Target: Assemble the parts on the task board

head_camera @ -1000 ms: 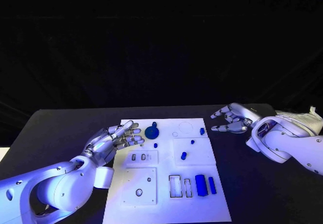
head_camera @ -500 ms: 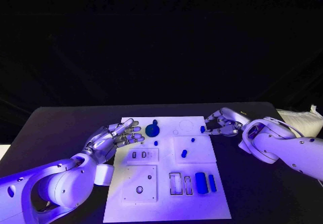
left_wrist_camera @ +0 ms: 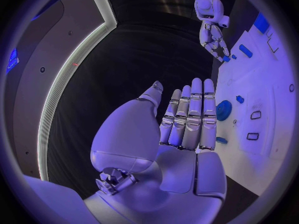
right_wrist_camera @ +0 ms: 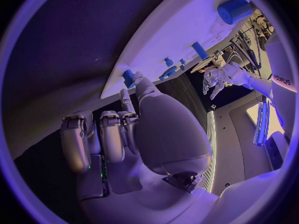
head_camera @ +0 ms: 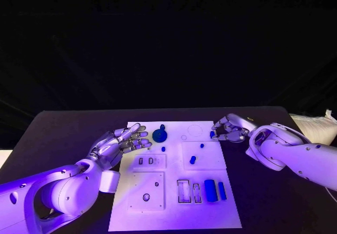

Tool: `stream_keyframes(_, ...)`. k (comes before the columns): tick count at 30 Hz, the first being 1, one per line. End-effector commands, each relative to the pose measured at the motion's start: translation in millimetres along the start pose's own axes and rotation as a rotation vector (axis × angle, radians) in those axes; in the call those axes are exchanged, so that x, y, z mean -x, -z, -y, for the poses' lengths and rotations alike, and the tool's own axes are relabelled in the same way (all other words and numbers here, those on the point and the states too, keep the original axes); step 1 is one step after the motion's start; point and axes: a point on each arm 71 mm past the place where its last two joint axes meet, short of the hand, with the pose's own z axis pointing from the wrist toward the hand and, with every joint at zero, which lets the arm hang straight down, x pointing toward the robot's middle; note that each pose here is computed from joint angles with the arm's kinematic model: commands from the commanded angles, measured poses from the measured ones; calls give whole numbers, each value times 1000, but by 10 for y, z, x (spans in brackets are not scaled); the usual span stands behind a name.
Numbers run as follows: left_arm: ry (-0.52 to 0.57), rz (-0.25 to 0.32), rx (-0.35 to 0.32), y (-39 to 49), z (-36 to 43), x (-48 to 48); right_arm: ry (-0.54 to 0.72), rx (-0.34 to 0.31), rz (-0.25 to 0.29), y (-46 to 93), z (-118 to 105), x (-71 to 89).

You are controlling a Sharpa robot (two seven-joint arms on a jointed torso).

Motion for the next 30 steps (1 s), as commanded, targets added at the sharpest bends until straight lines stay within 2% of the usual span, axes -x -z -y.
stream_keyframes(1, 11, -23, -2, -2, 1, -28, 9, 13, -25, -11, -18, -49)
stream_keyframes(17, 12, -24, 2, 2, 0, -30, 11, 6, -49, -46, -20, -112)
stream_keyframes(30, 12, -24, 3, 2, 0, -29, 13, -8, -12, -62, 5, -88)
